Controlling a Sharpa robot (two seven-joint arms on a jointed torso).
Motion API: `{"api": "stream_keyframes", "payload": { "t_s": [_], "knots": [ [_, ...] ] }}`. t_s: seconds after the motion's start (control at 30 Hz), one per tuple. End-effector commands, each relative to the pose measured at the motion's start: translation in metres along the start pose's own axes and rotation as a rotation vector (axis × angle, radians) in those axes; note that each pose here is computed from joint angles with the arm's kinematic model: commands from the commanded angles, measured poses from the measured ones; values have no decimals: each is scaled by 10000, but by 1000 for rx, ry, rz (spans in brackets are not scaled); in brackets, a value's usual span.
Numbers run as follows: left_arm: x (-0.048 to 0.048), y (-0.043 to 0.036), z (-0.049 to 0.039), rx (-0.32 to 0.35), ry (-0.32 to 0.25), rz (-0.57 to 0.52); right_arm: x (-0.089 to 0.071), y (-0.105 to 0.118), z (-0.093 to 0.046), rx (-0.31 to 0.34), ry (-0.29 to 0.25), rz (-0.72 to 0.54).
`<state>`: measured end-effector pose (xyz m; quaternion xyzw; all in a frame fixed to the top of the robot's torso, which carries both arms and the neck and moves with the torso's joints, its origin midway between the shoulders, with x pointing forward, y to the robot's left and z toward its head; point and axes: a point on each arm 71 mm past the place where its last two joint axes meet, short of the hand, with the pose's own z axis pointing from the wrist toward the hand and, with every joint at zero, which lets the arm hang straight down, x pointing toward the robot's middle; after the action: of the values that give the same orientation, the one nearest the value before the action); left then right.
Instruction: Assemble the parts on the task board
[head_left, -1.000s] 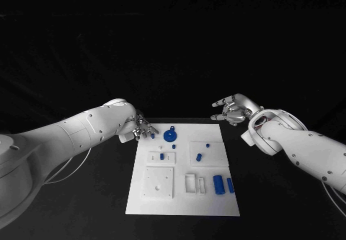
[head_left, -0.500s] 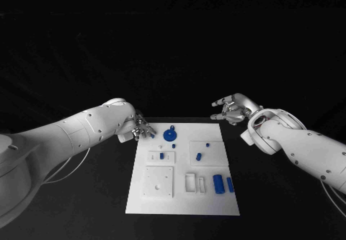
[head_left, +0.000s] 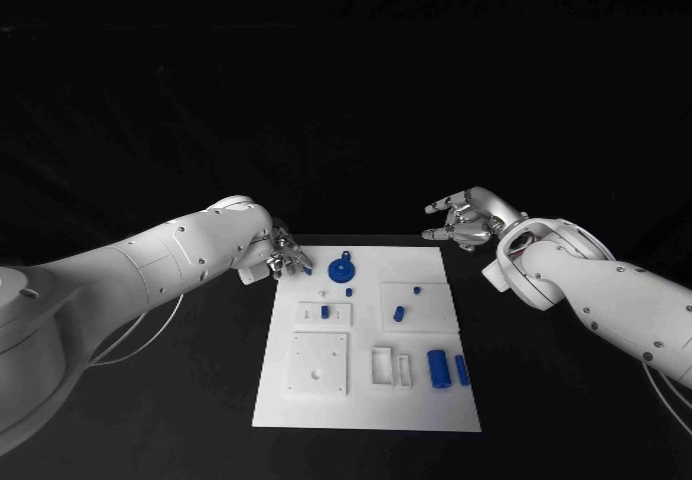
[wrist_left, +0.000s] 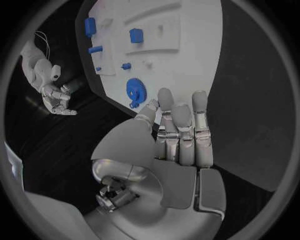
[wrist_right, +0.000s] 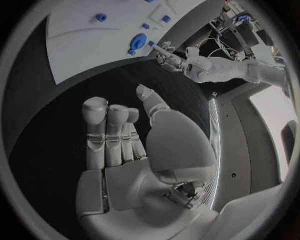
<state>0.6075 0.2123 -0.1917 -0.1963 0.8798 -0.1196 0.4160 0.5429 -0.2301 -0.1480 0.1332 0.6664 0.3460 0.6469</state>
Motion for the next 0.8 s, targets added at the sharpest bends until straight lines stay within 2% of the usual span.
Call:
{"api": "stream_keyframes", "payload": {
  "t_s": [0.03, 0.57, 0.8],
  "knots": [
    [10, -26, 1, 28, -3, -19, 6, 12, 3, -10, 5, 1],
    [-4, 2, -13, 36, -23, -33, 1, 1, 1, -7, 6, 2],
    [4, 48, -62, 43, -41, -88, -13, -16, -5, -3, 4, 2]
  ]
}}
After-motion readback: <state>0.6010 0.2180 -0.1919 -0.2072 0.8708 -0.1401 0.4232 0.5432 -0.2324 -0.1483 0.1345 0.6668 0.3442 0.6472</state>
